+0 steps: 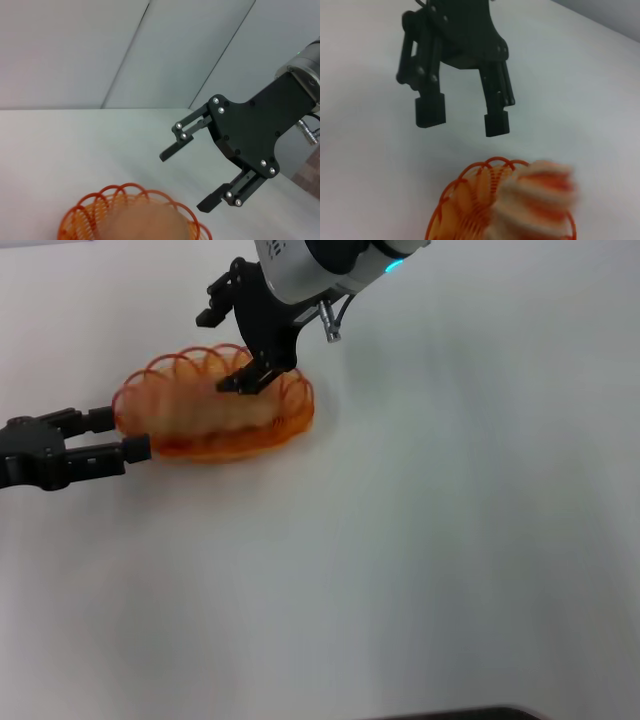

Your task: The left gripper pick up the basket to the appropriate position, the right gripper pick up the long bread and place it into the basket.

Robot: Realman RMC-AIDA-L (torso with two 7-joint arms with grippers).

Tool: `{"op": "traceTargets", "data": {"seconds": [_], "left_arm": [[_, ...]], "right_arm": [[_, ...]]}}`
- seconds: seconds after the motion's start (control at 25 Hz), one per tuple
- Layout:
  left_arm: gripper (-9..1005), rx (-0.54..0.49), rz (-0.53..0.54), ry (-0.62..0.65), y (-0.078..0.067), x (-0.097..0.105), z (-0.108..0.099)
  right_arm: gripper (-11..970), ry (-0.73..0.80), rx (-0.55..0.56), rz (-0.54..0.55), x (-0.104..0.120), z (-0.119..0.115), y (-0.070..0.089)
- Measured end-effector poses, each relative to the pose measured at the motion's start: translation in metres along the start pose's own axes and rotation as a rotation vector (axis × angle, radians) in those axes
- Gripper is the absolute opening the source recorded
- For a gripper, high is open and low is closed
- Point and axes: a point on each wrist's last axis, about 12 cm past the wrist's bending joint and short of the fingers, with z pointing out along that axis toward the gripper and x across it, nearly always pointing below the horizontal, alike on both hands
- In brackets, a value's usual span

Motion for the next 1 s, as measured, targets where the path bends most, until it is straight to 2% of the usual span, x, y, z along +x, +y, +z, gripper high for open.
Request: {"op": "traceTargets", "data": {"seconds": [0.28,0.44,0.6,0.76,0.88,1.0], "left_arm": [[904,0.003,0.0,0.005,0.0,0.001,0.001],[904,-0.009,0.003,0.001,0.0,0.0,-0.001],[904,-0.038,0.003,-0.013,0.002,0.003,-0.008],[904,-0.071,0.008,-0.023,0.003,0.007,-0.012],[904,-0.09,0.02,-0.058,0.002,0.013,-0.012],[904,-0.111,0.05,-0.136,0.0,0.016,-0.009]], "right_arm": [[868,-0.023,0.006,0.007,-0.001,0.001,0.001],[866,-0.095,0.046,0.074,0.006,-0.005,0.003],[864,-0.269,0.128,0.255,0.024,-0.027,0.012],[862,-0.443,0.214,0.501,0.064,-0.05,0.042],[861,-0.562,0.299,0.688,0.102,-0.059,0.081],[858,-0.648,0.398,0.826,0.134,-0.058,0.126]]}}
